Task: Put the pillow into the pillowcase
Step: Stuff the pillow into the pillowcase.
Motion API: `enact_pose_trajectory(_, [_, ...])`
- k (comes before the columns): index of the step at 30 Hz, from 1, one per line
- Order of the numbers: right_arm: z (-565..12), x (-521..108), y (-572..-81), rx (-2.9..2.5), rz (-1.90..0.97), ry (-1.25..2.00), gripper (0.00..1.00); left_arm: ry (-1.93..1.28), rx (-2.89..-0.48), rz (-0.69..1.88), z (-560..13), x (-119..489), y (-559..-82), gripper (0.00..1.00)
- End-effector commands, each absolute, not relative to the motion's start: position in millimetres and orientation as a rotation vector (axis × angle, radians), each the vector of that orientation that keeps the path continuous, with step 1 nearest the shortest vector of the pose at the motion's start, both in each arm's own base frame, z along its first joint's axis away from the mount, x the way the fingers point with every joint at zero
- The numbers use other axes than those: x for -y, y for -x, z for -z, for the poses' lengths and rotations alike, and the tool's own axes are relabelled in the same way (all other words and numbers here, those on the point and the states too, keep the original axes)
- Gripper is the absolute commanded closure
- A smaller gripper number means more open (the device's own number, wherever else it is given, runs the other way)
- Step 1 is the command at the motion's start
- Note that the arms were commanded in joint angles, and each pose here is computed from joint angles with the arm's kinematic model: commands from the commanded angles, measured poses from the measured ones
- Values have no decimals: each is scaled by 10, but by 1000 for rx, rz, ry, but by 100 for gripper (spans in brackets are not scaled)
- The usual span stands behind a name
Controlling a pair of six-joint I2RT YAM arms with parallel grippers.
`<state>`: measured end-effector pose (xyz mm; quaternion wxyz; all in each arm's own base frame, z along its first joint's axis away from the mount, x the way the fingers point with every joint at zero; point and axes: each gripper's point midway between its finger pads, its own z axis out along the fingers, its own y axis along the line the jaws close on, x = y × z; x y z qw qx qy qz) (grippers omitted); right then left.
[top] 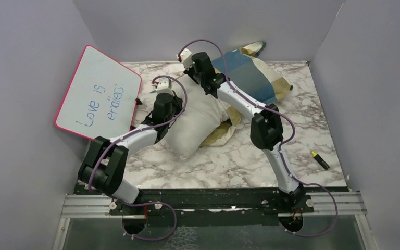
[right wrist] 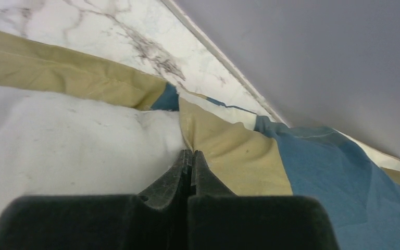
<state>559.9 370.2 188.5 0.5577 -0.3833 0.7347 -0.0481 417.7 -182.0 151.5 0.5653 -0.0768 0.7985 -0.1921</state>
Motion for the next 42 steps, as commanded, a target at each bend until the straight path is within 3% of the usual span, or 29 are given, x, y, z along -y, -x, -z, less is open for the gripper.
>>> enact_pose_trajectory(1, [-2455,-4180,-5107,-1657,-316,928,100,109,-1863,593,-1618,2110,-4035,100])
enact_pose_trajectory(11, [-2859,-4645,-4057,-1547,-951,913,100,123,-1781,686,-1861,2321,-4275,100])
enact_pose_trajectory(24, [-2794,-4627,-3453,-1494,-1264,708,100,137,-1737,821,-2088,2552,-4339,100])
enact_pose_trajectory(29, [-3041,-4632,-3588,-1471,-1214,672,100,225,-1745,881,-2085,2514,-4090,100])
enact_pose_trajectory(33, [-2764,-4414,-3921,-1630,-960,597,100,285,-1781,860,-1981,2391,-3918,100])
enact_pose_trajectory(35, [-2579,-4212,-4057,-1701,-791,580,94,335,-1817,801,-1841,2265,-3877,100])
enact_pose_trajectory(38, [-2439,-3843,-4077,-1794,-588,586,74,365,-1845,750,-1722,2139,-3803,86])
enact_pose_trajectory(42, [-2533,-3291,-3830,-1865,-455,564,51,165,-1847,684,-1900,2138,-3713,49])
